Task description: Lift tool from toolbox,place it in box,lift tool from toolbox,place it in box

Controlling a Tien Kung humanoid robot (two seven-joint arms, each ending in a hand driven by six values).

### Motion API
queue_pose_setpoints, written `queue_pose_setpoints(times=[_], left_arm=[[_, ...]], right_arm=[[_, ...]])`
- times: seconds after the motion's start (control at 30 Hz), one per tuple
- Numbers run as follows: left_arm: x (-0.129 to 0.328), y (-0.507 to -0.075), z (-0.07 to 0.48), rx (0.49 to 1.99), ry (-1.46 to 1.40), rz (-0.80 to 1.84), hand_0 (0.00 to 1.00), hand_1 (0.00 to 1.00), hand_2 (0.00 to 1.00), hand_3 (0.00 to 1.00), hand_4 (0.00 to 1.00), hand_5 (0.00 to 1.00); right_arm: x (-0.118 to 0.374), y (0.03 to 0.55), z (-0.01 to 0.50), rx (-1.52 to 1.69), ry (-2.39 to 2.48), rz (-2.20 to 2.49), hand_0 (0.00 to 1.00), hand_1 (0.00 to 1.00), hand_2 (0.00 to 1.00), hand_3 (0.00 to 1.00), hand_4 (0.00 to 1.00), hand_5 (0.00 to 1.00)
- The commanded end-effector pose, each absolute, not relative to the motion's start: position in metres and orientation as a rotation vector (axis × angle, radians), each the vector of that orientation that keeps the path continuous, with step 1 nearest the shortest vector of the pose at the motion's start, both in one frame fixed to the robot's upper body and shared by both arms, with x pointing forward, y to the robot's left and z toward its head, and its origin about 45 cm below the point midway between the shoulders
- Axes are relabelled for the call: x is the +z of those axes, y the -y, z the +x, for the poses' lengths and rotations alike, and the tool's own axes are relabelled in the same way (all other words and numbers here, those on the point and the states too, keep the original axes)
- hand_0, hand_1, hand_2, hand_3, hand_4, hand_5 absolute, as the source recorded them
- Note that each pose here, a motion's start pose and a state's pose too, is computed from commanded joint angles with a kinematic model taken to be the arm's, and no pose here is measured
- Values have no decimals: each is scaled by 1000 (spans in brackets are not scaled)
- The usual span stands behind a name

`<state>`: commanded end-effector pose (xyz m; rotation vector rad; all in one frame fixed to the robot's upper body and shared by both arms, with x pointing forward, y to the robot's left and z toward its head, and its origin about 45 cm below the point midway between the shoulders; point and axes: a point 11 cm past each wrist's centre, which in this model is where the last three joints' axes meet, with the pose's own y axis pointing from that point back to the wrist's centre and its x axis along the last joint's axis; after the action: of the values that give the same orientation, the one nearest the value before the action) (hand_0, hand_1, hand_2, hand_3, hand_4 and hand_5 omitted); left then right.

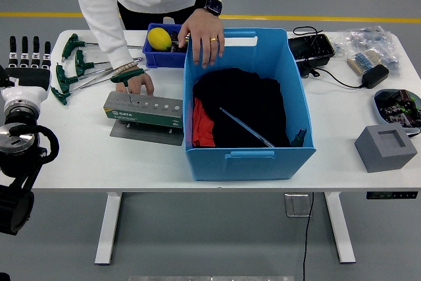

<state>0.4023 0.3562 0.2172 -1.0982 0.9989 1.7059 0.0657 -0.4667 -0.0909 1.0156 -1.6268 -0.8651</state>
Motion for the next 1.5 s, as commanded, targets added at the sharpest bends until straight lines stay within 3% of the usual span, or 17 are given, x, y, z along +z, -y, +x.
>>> queue_pose_setpoints(times=[0.2,0.7,1.5], left_arm=[[209,-350,401,1694,-1011,-1053,819,822,902,828,760,724],[182,-329,376,1664,-1089,-993,814,808,892,792,765,723],[146,-272,328,1557,-1257,-817,807,790,874,815,769,716]], right_arm=[[-84,485,61,-843,1643,979,683,655,710,571,783,730],[-93,467,52,-884,1622,1001,682,654,710,571,782,729],[-92,465,62,-882,1638,1013,682,654,710,571,782,731]])
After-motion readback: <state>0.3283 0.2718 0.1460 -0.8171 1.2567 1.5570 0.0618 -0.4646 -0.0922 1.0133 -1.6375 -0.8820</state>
